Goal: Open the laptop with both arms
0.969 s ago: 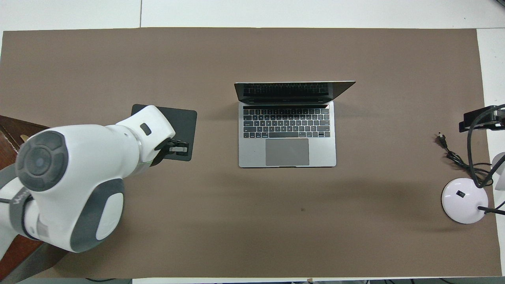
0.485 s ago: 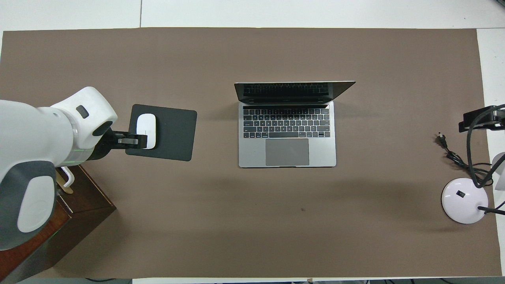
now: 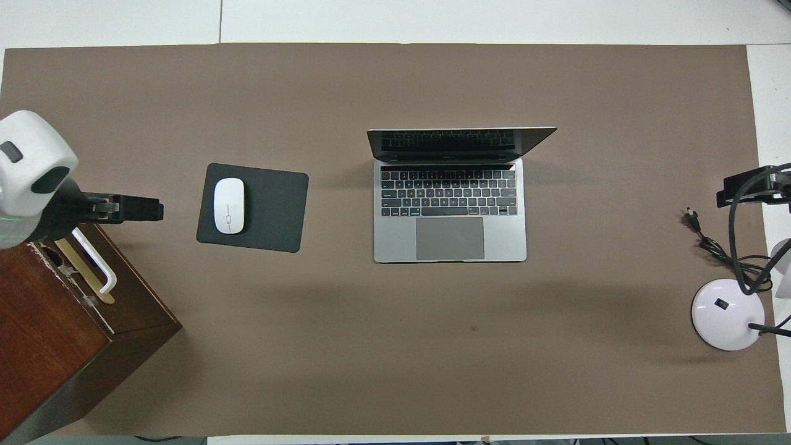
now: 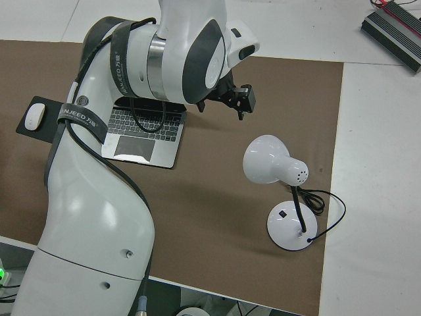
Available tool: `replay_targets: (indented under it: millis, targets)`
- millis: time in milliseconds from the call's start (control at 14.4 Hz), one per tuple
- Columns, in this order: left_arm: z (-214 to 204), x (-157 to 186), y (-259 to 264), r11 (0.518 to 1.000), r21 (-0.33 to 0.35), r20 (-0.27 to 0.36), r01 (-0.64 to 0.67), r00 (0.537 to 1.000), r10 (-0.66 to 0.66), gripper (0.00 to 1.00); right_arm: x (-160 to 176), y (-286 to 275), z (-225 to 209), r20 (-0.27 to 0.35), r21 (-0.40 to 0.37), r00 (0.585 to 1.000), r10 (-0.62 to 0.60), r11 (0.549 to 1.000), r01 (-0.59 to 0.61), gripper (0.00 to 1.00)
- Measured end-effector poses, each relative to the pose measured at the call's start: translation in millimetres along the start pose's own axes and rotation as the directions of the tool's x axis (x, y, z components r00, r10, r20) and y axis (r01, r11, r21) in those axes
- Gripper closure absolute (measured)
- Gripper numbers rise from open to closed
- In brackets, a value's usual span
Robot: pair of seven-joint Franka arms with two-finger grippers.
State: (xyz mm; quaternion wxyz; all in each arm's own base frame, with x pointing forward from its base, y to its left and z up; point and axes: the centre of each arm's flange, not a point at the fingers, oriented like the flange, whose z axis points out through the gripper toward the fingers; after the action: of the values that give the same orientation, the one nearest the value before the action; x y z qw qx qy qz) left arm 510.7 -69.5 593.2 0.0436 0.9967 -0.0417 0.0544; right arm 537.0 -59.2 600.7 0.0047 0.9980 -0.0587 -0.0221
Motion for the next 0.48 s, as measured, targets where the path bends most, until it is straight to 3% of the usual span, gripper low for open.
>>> replay_targets:
  millis: [485]
  targets:
    - [-55, 16, -52, 0.996, 0.033, -0.003, 0.082, 0.997, -0.082, 0.0, -2, 0, -4, -0.01, 0.001, 1.0, 0.001, 1.0, -0.001, 0.0]
